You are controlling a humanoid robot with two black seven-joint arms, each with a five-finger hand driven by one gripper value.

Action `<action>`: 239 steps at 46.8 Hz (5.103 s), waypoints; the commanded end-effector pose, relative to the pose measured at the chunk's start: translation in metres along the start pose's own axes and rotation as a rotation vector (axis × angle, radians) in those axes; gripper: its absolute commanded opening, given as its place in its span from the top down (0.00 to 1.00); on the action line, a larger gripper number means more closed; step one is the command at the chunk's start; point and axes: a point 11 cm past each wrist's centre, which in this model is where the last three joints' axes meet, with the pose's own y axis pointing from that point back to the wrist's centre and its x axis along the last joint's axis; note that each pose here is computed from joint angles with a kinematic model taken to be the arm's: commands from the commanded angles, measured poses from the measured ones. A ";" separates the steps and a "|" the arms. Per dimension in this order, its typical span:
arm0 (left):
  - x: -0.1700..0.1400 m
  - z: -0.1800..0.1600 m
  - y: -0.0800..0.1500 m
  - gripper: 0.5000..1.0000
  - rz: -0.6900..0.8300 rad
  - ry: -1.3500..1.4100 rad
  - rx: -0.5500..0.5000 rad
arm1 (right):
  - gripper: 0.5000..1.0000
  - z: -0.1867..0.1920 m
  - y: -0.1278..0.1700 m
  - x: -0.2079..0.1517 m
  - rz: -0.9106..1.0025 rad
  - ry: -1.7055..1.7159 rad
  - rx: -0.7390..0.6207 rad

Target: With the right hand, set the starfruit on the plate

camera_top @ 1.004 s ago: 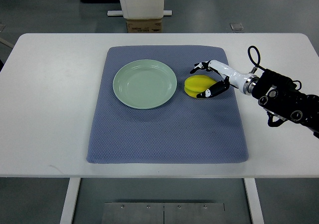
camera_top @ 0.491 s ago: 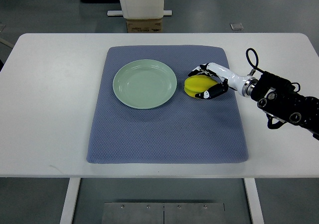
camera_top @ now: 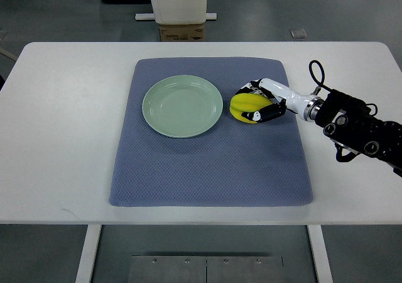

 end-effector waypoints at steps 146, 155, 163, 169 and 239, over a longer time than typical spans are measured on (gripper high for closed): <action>0.000 0.000 0.000 0.00 -0.001 0.000 0.000 | 0.00 -0.076 -0.057 -0.053 -0.051 -0.115 0.023; 0.000 0.000 0.000 0.00 -0.001 0.000 0.000 | 0.00 -0.084 -0.059 -0.049 -0.052 -0.106 0.038; 0.000 0.000 0.000 0.00 0.000 0.000 0.000 | 0.00 -0.094 -0.060 -0.044 -0.051 -0.098 0.059; 0.000 0.000 0.000 0.00 0.000 0.000 0.000 | 0.00 -0.097 -0.060 -0.043 -0.049 -0.102 0.071; 0.000 0.000 0.000 0.00 0.000 0.000 0.000 | 0.01 -0.011 -0.015 0.064 0.563 -1.087 0.104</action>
